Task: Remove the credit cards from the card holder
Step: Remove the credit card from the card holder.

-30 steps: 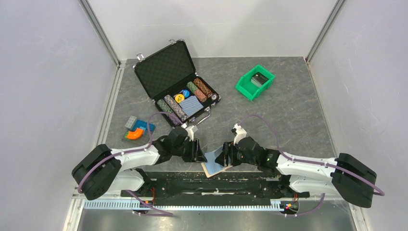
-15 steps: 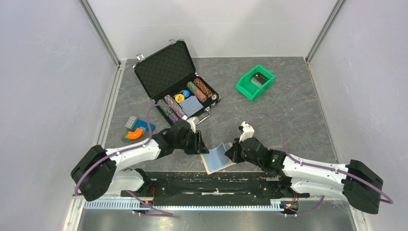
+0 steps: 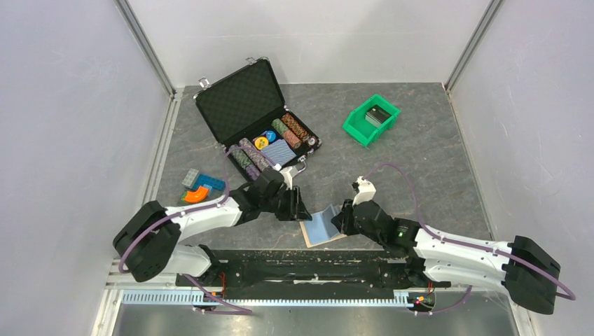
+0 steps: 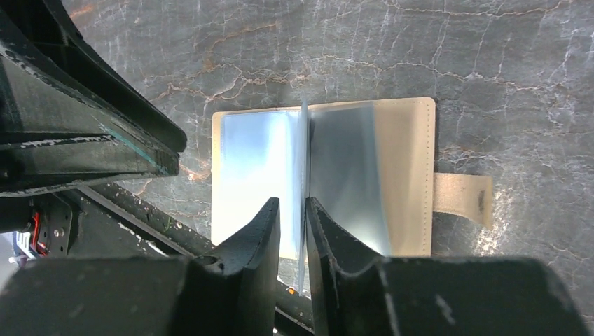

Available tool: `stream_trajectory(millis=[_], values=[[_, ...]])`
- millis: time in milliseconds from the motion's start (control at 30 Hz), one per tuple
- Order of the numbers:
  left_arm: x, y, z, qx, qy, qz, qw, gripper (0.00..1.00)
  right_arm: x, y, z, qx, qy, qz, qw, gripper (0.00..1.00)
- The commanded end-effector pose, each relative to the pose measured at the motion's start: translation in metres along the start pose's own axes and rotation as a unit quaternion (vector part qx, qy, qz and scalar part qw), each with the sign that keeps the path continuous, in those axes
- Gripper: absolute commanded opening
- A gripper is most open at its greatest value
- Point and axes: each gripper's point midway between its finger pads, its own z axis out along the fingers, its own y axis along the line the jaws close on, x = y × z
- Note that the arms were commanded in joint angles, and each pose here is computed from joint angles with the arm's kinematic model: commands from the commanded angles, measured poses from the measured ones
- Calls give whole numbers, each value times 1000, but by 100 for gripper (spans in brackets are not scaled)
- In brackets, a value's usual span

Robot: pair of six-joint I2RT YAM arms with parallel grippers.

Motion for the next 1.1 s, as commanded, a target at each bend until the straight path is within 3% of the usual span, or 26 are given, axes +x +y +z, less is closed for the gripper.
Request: stream_trajectory(millis=[0,200,400,533,733,900,1067], values=[[5,-22,11,67,12,5,998,42,-10,13,0,-17,-10,5,1000,22],[14,-12,21,60,22,0,998,41,-17,22,-3,-46,-31,29,998,10],[17,-7,24,53,25,1,998,41,-19,21,-5,-52,-43,40,997,15],[18,-5,25,51,28,0,998,41,-12,18,-2,-47,-32,35,998,10],[19,-4,23,51,25,0,998,42,-4,10,1,-34,-22,26,999,10],[19,-4,23,50,24,-1,998,42,-3,9,2,-28,-17,17,999,22],[19,-3,24,49,25,-1,999,44,-3,14,2,-36,-9,4,999,45]])
